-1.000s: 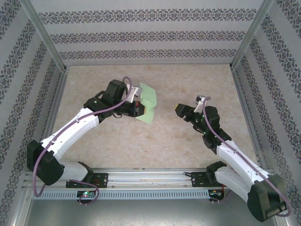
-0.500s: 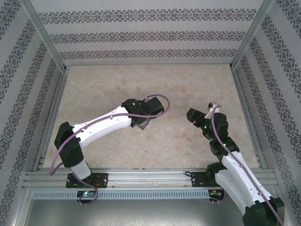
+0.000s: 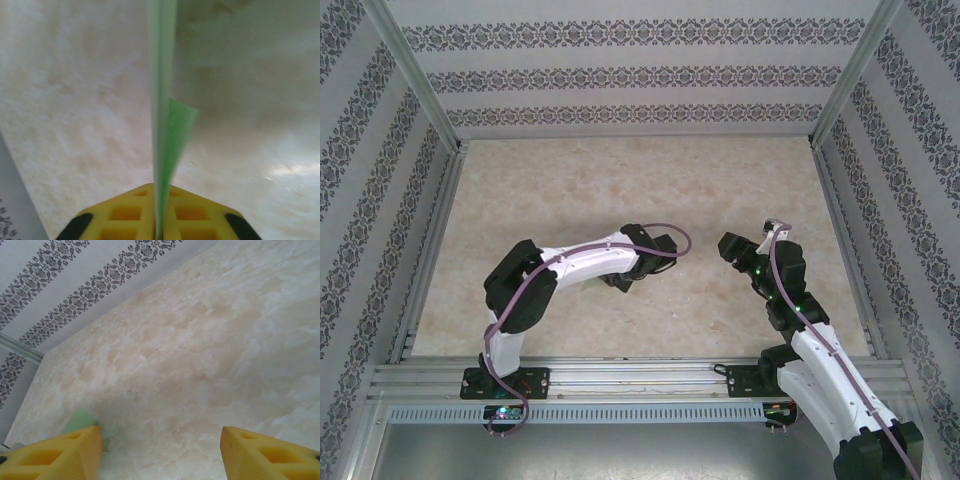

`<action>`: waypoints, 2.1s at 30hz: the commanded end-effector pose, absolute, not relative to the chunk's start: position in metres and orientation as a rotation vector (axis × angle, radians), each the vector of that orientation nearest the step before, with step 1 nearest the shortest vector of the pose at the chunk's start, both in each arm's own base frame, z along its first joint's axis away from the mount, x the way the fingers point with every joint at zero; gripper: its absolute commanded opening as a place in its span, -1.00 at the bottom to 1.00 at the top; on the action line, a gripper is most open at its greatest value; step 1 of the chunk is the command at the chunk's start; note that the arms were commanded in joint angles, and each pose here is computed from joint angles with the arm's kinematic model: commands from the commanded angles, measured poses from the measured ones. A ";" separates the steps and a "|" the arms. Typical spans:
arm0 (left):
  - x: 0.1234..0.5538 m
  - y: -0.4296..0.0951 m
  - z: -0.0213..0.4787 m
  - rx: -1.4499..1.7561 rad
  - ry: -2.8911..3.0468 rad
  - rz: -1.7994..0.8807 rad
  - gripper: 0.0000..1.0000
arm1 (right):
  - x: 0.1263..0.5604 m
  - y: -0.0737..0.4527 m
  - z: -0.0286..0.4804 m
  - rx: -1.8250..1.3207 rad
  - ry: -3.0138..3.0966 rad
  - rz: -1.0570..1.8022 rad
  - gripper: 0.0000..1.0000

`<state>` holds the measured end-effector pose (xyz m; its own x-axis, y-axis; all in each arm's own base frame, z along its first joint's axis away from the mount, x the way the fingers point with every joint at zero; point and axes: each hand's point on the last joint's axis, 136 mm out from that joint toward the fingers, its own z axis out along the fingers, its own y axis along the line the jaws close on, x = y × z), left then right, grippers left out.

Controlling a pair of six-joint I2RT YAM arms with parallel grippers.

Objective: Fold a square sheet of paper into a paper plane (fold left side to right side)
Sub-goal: Turn over the paper at the center of the table, then rotate the paper at the center of the table.

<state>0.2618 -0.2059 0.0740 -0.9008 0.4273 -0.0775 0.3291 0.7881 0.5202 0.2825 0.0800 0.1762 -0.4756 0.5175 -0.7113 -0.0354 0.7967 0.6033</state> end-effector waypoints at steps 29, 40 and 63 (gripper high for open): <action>0.278 -0.324 0.106 0.367 2.885 -0.756 0.21 | 0.279 0.116 0.153 0.363 2.171 0.959 0.09; 0.319 -0.249 0.143 -0.050 2.532 -1.154 0.01 | 0.279 0.202 0.123 0.308 2.329 1.070 -0.44; 0.313 -0.209 0.095 -0.261 2.570 -1.231 -0.16 | 0.272 0.296 0.025 0.336 2.560 1.133 -1.00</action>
<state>0.3133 -0.2130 0.1010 -0.9377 -0.3007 -0.1740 -0.0446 0.6008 -0.7981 0.2688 0.2874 0.0233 -0.9166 0.3428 -0.2057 0.0901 0.6783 0.7293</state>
